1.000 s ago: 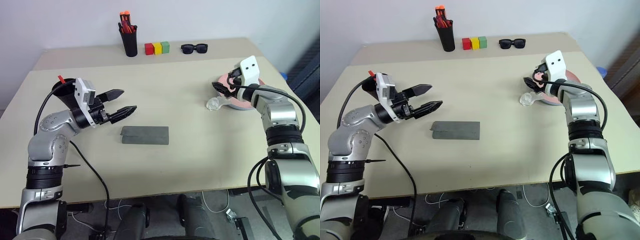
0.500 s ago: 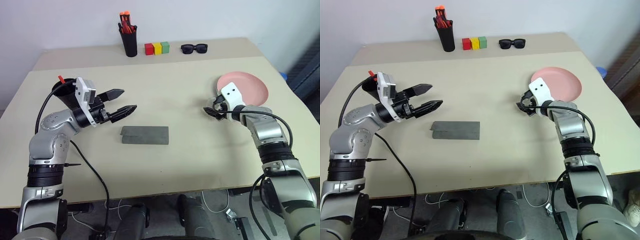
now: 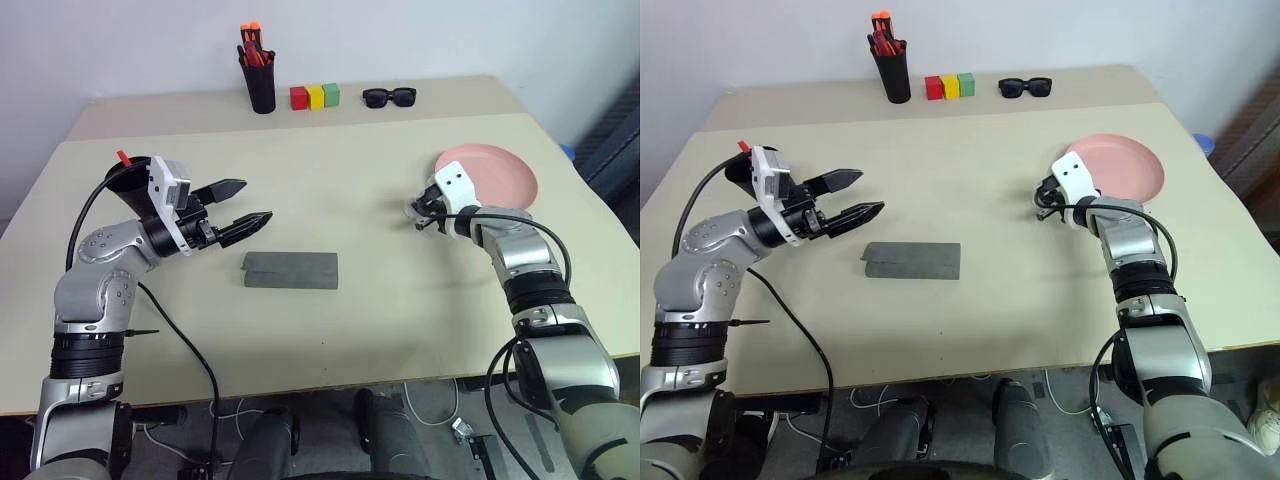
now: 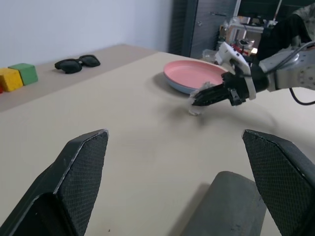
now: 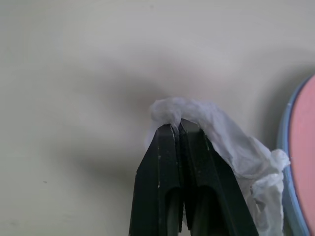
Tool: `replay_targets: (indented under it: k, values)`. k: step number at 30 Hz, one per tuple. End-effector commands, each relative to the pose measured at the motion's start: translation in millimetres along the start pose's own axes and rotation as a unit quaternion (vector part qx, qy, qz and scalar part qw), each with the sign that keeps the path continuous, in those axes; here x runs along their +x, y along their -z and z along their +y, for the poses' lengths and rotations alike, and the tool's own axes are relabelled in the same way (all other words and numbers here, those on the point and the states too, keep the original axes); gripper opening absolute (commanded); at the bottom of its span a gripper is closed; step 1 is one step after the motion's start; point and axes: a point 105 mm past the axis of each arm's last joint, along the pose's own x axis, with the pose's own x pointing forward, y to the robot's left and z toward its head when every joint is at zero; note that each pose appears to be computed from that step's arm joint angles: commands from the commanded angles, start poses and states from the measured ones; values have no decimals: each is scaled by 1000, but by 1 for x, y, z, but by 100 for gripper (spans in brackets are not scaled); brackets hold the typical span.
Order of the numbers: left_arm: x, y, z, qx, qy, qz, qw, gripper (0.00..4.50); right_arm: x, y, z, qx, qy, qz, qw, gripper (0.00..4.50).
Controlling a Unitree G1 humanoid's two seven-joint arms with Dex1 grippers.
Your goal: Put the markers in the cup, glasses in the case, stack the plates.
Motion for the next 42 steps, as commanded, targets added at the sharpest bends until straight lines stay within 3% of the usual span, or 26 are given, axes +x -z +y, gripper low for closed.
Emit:
replay_targets:
  k: [1,6,9,10,12,16,19,22,26,32,35,42]
  values:
    - [-4,-14,0,22,-3,-18,1000,450,-16,-61,-22,13,33,-102,994,4]
    - [-1,-15,-1,25,0,-21,999,450,-32,-71,-61,11,121,-126,985,4]
    - [0,-16,0,22,0,-24,999,450,-35,-58,-76,-6,155,-94,983,4]
    - [1,-16,0,22,0,-24,999,450,-36,-54,-79,-23,168,-83,982,28]
    - [1,-16,0,22,0,-24,999,450,-35,-51,-81,-38,178,-79,980,81]
    - [-1,-16,0,26,-4,-22,999,450,-34,-51,-86,-77,197,-68,975,291]
    - [-5,-16,2,31,-10,-21,999,450,-34,-65,-83,-77,191,-99,973,448]
    - [-9,-16,2,32,-11,-23,999,450,-33,-93,-63,-33,126,-179,975,448]
    - [-16,-17,-1,39,-11,-30,999,450,-42,-111,4,-27,-71,-251,965,448]
    - [-36,-11,-8,50,-11,-21,998,450,-68,-87,69,-78,-219,-252,939,448]
    - [-42,-5,-13,53,-22,-10,998,450,-81,-70,85,-32,-293,-228,928,448]
    - [-66,14,-23,22,-8,18,1000,450,-113,-51,117,-92,-352,-189,912,448]
